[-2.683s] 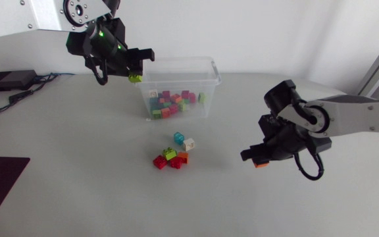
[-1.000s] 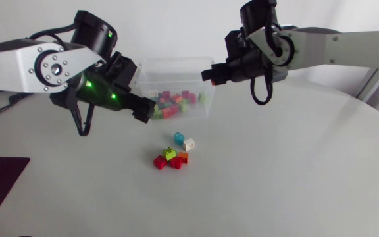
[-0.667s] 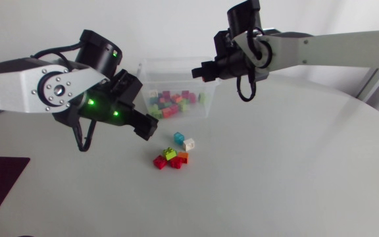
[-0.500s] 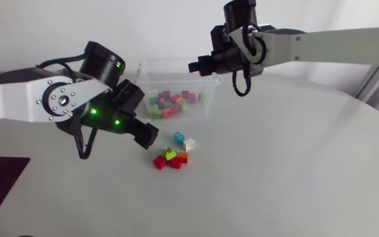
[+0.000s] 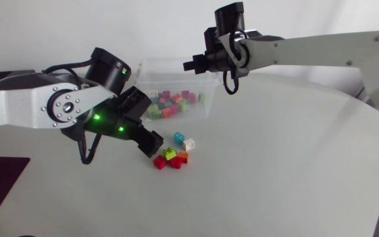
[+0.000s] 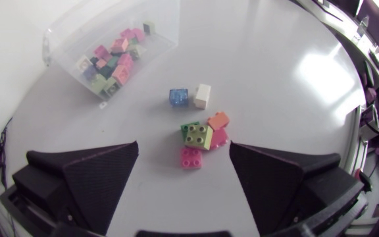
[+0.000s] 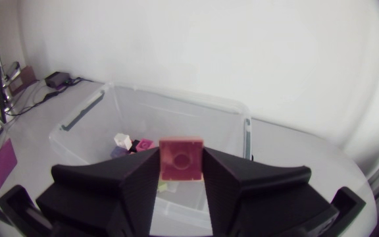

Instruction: Place the duplo bricks in the container

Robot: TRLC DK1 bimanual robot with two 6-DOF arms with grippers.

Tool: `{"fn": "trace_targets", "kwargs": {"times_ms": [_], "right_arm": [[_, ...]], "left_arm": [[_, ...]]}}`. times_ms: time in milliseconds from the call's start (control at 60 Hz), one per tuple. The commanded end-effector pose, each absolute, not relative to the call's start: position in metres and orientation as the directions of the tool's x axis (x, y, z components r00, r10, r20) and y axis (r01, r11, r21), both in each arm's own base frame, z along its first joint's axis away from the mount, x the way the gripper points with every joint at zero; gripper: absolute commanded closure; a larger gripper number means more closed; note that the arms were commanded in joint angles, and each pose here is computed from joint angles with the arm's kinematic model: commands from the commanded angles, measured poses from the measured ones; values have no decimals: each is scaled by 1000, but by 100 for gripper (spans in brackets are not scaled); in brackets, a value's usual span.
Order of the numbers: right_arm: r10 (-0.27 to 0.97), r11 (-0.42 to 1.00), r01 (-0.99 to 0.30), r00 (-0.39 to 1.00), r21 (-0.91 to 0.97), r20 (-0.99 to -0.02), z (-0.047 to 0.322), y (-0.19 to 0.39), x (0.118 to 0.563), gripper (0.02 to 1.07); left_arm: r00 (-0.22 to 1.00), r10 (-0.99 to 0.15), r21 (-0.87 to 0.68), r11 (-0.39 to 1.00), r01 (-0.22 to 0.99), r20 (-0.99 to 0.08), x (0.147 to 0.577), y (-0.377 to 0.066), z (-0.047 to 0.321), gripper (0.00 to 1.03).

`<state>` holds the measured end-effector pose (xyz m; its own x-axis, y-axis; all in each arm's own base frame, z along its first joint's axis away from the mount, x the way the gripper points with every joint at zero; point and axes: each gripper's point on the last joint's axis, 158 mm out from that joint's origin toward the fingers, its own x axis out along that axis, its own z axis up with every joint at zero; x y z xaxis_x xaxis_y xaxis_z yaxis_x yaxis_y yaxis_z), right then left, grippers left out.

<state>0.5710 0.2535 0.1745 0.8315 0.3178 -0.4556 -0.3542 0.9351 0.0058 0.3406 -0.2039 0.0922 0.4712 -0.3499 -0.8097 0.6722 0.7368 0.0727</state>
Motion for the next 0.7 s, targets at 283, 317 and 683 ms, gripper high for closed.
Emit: {"fn": "trace_targets", "kwargs": {"times_ms": [283, 317, 683], "right_arm": [[322, 932, -362, 850, -20, -416, 217, 250, 544, 6], [330, 928, -373, 844, -19, -422, 219, 248, 536, 6], [387, 893, -450, 778, -9, -494, 193, 224, 455, 6]], "left_arm": [[274, -391, -2, 577, 817, -879, 328, -219, 55, 12], [264, -387, 0, 564, 826, -883, 330, -220, 53, 12], [129, -428, -123, 512, 850, -895, 350, -221, 34, 12]]}}
